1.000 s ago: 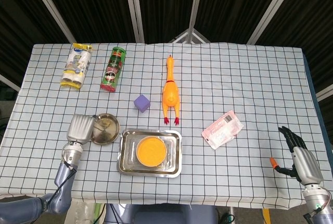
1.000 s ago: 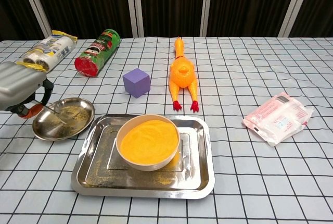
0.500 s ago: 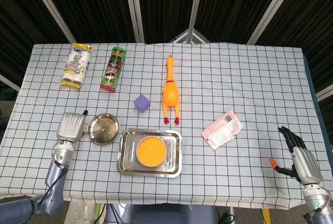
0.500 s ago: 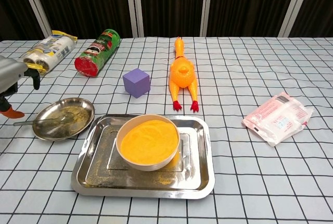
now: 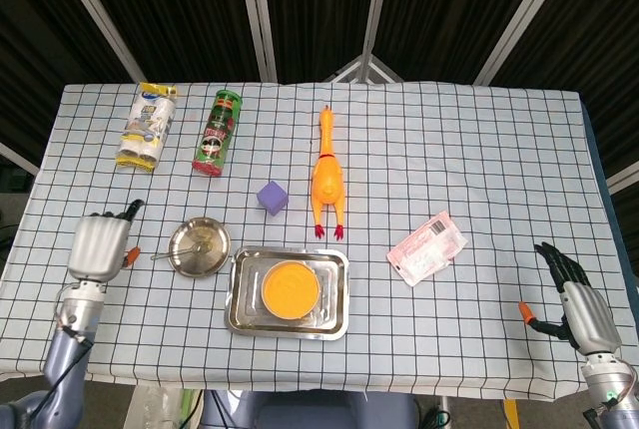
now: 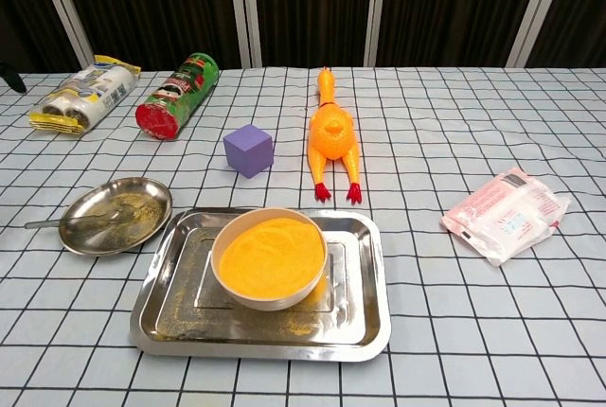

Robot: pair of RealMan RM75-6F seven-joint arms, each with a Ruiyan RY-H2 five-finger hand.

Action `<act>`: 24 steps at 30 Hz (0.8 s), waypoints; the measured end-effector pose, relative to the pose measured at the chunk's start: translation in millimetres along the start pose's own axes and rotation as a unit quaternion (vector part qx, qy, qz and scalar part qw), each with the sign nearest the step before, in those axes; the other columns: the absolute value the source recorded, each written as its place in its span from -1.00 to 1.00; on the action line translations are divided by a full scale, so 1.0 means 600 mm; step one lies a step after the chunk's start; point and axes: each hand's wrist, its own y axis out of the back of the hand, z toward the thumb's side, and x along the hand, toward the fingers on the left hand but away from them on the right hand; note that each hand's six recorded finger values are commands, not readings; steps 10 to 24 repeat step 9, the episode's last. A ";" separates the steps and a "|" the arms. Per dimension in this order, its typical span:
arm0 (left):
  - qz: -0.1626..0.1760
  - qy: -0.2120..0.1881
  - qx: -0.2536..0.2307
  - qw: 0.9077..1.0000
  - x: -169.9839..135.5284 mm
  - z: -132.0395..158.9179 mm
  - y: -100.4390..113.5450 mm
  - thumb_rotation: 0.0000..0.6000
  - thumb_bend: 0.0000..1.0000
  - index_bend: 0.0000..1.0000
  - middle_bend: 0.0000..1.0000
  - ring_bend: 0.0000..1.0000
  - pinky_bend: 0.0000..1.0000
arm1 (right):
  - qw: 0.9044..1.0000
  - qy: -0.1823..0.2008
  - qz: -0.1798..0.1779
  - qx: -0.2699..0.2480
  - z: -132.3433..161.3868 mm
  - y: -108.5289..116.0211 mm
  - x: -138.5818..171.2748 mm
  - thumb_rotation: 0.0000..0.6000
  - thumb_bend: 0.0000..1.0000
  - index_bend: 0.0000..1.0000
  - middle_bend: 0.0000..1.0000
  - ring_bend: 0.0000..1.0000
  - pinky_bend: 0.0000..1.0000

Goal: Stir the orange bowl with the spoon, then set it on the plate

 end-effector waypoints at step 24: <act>0.010 0.019 -0.064 0.998 -0.125 -0.103 0.035 1.00 -0.66 -1.00 -1.00 -1.00 -1.00 | 1.000 -0.001 -0.005 0.016 0.001 -0.001 -0.001 1.00 -0.19 -1.00 -1.00 -1.00 -1.00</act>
